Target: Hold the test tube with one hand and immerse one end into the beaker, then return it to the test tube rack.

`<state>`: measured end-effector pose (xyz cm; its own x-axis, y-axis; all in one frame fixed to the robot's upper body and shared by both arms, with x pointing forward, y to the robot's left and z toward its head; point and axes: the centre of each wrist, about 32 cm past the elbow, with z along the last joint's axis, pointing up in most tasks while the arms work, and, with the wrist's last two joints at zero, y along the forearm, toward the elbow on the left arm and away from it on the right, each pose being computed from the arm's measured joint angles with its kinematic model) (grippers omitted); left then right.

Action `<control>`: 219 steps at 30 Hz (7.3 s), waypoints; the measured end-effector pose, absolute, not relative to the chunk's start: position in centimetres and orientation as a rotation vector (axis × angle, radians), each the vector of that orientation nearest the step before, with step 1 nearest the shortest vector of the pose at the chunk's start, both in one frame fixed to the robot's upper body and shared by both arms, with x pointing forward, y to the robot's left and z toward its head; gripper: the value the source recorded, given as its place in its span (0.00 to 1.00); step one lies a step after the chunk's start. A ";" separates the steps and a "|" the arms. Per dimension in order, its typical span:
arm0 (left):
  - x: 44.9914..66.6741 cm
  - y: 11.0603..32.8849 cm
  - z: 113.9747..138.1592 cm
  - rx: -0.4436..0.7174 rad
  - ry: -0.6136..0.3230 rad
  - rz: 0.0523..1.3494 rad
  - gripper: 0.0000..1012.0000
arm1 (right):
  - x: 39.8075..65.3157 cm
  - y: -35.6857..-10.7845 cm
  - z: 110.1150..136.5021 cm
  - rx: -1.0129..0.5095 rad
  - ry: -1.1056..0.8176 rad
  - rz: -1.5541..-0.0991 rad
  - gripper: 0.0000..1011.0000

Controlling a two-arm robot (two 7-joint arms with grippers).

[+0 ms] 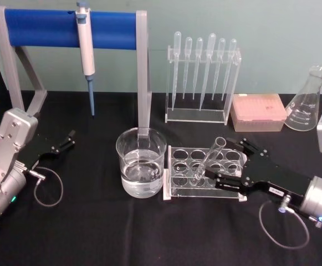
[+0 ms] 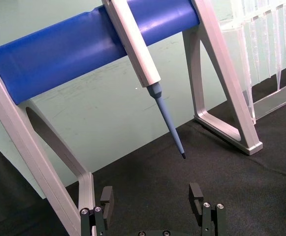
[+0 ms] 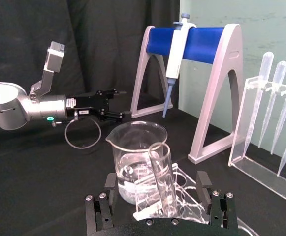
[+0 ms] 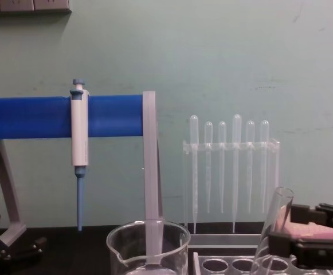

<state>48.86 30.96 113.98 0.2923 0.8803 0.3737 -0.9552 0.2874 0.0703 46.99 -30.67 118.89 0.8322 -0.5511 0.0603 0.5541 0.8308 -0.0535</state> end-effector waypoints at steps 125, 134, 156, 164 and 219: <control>48.9 31.0 114.0 0.304 -0.285 1.248 0.99 | 51.1 -30.3 131.1 -0.111 -0.134 -0.490 0.24; 48.9 31.0 114.0 0.304 -0.285 1.248 0.99 | 51.1 -30.3 131.1 -0.112 -0.134 -0.489 0.24; 48.9 31.0 114.0 0.305 -0.285 1.248 0.99 | 51.1 -30.3 131.1 -0.112 -0.134 -0.489 0.24; 48.9 31.0 114.0 0.305 -0.285 1.248 0.99 | 51.1 -30.3 131.0 -0.112 -0.134 -0.489 0.24; 48.9 31.0 114.0 0.304 -0.285 1.248 0.99 | 51.1 -30.3 131.1 -0.112 -0.134 -0.489 0.24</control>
